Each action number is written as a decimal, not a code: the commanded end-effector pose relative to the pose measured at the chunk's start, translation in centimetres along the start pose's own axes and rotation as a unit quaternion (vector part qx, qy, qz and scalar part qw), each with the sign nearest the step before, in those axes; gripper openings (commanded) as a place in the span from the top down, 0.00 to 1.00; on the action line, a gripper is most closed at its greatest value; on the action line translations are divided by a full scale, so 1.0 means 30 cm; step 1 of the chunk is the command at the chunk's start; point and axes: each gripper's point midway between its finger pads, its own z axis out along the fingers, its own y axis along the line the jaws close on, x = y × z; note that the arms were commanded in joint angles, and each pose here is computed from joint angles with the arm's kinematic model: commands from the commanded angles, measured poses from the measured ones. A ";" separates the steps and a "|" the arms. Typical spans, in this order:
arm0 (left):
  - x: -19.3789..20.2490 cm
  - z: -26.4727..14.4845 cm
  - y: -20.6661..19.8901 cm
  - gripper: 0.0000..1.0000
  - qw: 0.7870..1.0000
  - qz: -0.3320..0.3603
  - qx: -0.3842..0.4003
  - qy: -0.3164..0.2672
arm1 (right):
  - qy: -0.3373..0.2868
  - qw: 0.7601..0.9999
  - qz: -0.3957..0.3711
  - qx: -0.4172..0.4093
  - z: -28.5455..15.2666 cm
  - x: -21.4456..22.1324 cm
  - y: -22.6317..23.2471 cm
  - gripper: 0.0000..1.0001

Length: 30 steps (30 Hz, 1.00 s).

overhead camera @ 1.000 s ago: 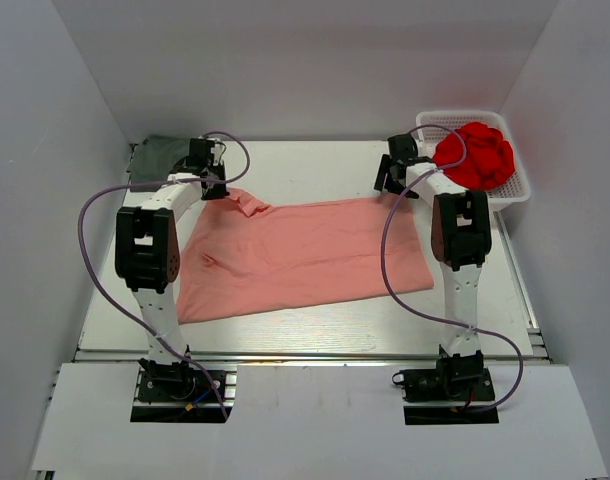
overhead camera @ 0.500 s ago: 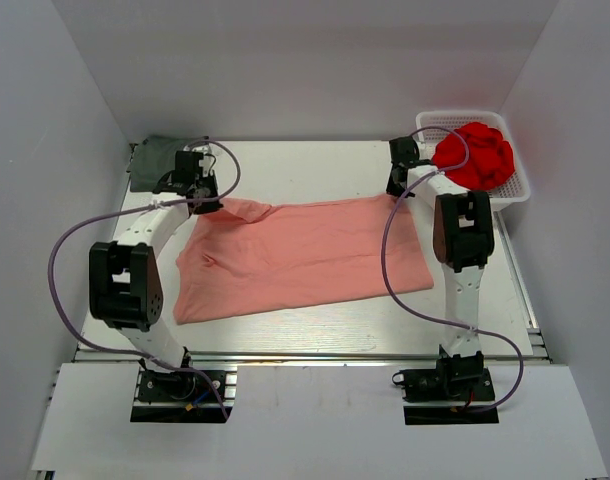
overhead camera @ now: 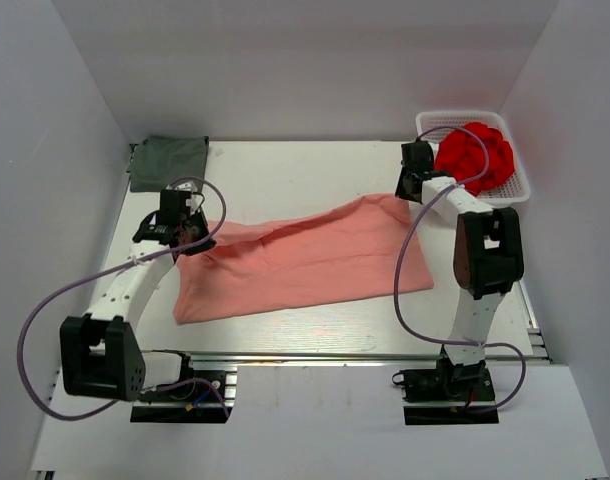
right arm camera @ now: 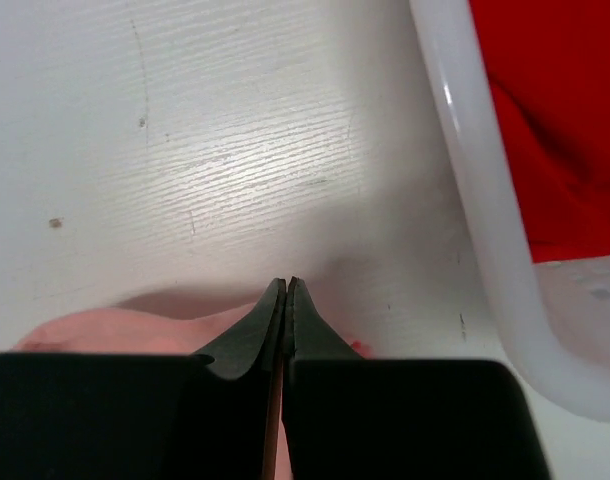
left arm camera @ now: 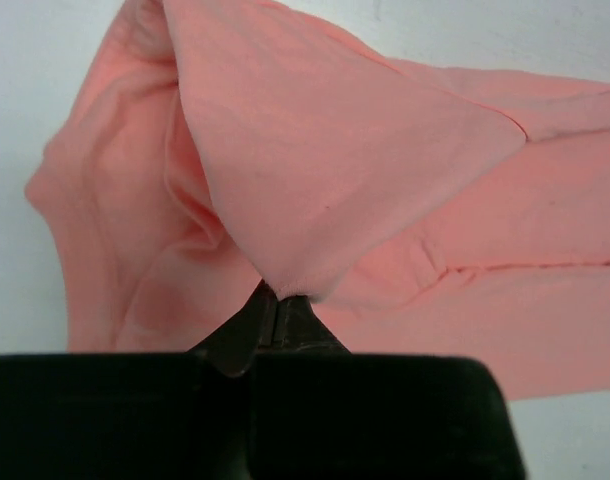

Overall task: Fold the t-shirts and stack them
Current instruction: Fold the other side of the tshirt into a rectangle

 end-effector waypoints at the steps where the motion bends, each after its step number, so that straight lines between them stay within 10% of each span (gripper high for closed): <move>1: 0.076 -0.067 -0.002 1.00 0.999 -0.029 0.011 0.012 | -0.038 0.999 0.005 -0.005 -0.063 -0.056 -0.013 1.00; 30: 0.513 -0.175 0.083 0.93 0.974 -0.168 -0.027 0.148 | -0.016 0.999 0.036 0.008 -0.176 0.108 -0.111 0.97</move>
